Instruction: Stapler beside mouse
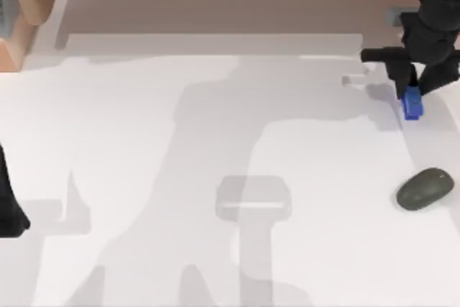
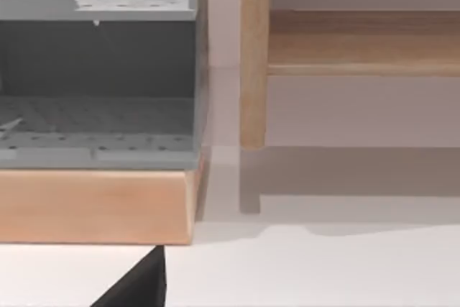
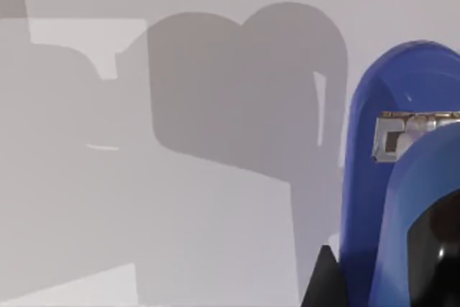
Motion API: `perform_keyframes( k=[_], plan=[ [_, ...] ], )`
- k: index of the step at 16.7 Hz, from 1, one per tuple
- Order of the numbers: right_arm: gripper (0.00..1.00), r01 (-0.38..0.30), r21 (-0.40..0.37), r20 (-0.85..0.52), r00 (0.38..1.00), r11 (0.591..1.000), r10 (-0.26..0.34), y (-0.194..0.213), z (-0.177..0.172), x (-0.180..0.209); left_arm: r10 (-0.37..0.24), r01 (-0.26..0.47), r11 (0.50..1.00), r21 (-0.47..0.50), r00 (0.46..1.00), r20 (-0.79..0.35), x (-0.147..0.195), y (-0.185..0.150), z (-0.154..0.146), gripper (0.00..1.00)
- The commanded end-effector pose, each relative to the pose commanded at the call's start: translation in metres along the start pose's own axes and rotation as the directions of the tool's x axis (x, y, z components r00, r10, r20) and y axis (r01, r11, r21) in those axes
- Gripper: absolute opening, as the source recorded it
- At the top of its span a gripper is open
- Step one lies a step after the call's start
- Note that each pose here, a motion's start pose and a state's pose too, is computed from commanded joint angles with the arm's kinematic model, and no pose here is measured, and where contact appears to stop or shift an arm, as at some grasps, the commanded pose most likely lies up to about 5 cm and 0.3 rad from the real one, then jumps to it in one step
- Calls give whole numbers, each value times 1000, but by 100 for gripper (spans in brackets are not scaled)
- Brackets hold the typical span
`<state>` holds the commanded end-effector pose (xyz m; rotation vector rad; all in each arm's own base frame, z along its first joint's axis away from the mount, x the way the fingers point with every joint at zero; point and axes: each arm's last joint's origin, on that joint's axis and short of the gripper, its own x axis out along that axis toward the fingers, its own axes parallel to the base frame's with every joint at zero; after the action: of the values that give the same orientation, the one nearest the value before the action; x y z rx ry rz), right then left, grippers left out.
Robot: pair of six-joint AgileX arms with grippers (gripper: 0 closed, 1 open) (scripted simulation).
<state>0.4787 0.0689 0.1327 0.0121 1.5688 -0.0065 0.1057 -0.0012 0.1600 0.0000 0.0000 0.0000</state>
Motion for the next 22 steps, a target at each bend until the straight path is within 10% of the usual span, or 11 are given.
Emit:
perform_keyframes(
  k=[4,17,22],
  plan=[
    [0,0,0,0,1000,1000,0,0,0,0,0,0,1000,0,1000,0,0,0,0,100],
    [98,0,0,0,1000,1000,0,0,0,0,0,0,1000,0,1000,0,0,0,0,100],
    [100,0,0,0,1000,1000,0,0,0,0,0,0,1000,0,1000,0,0,0,0,100]
  ],
)
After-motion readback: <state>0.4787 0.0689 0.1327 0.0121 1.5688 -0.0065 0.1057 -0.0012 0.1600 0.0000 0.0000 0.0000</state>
